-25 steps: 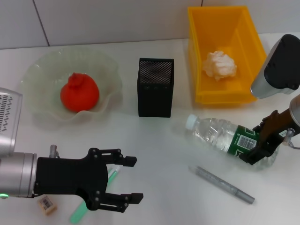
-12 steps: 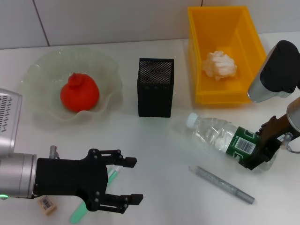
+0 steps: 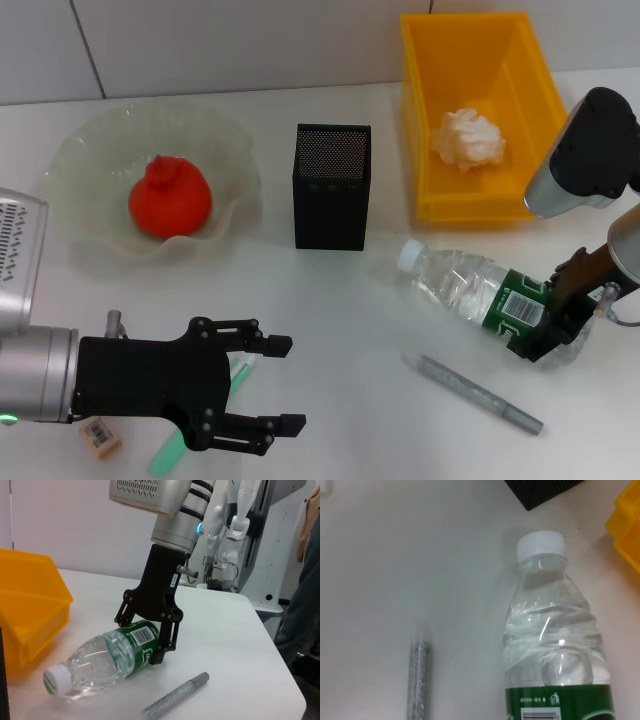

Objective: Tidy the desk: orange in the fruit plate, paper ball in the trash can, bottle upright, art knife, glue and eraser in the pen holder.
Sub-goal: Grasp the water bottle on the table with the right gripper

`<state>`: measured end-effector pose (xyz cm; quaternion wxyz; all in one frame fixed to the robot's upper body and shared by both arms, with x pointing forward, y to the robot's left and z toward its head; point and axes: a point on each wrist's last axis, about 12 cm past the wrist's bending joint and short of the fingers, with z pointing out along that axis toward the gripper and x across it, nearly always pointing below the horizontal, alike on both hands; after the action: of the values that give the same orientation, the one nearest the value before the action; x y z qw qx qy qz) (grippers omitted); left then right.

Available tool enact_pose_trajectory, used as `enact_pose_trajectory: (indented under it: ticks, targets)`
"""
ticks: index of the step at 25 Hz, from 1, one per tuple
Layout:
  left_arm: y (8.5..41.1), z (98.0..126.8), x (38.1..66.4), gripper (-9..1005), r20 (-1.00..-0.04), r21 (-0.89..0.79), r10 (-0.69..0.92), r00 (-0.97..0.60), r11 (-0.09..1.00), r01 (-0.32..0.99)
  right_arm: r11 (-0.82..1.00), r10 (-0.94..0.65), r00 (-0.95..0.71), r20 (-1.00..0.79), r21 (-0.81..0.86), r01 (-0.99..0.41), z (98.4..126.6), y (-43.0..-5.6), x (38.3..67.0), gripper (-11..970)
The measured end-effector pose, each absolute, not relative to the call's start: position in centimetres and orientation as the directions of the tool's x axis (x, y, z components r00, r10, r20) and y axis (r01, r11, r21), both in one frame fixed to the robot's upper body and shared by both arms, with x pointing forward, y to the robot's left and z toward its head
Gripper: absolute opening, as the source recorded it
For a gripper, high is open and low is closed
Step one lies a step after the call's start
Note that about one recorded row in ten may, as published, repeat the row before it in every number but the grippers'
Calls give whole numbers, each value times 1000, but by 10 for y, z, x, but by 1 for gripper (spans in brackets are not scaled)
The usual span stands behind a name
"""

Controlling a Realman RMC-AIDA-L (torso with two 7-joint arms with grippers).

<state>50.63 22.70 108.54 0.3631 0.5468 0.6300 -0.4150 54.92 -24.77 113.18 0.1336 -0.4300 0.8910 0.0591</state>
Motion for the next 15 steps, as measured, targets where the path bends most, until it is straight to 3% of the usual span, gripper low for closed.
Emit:
enact_pose_trajectory:
  ticks: [15]
  targets:
    - [227, 1086, 507, 800, -911, -124, 388, -137, 59, 991, 619, -760, -592, -269, -19, -785, 1130, -246, 551, 798]
